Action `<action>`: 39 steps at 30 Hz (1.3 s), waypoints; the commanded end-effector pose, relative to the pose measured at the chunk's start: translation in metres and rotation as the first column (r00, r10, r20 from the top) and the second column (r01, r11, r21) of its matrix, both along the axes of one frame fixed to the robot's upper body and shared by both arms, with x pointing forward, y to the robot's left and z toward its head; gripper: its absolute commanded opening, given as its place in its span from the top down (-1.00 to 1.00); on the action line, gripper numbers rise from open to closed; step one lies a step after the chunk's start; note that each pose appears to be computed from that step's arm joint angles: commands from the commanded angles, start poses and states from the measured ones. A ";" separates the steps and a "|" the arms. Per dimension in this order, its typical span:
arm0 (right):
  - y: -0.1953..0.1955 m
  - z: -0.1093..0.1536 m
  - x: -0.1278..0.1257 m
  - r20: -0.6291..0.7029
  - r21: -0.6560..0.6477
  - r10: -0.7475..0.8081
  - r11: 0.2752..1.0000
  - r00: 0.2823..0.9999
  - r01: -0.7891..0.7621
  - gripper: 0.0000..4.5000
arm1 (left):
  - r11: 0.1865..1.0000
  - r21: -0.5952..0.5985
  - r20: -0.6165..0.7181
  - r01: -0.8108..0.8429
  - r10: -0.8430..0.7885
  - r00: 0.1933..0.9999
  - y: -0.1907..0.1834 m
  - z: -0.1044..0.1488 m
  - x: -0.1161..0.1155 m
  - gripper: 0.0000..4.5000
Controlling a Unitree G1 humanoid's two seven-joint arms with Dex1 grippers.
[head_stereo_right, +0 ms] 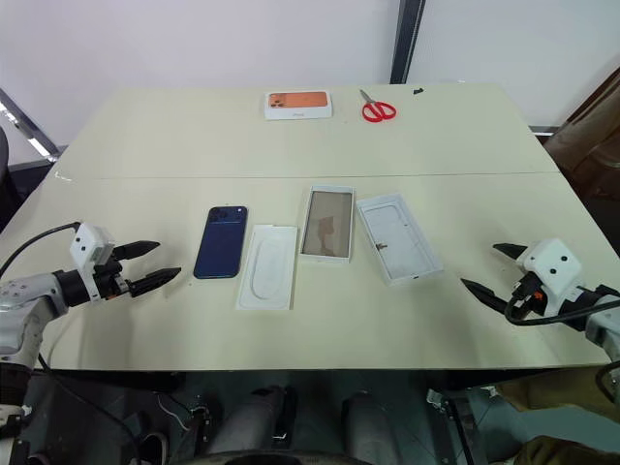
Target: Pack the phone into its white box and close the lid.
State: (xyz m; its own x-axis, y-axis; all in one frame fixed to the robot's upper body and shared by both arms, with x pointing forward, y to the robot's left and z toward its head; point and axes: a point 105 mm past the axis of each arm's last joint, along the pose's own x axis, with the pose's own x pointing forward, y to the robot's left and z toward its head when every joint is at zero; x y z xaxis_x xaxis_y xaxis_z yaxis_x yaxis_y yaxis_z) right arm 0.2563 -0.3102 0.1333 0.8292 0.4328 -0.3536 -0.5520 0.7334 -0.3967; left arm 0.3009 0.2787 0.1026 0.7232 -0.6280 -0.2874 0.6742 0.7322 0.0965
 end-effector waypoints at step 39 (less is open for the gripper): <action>0.085 0.032 0.037 0.074 0.056 0.282 0.957 0.957 -0.286 -1.00 | 0.972 -0.234 -0.389 0.029 -0.121 0.913 -0.094 0.013 -0.035 -0.98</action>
State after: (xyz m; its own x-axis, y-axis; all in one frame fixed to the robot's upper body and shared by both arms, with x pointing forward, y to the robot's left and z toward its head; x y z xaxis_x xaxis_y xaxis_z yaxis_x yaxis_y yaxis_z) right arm 0.2923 -0.2298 0.1580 0.6904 0.6626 -0.2904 -0.7188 0.5825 -0.3795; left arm 0.2676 0.1885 0.1109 0.5274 -0.7610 -0.3779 0.6766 0.6452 -0.3549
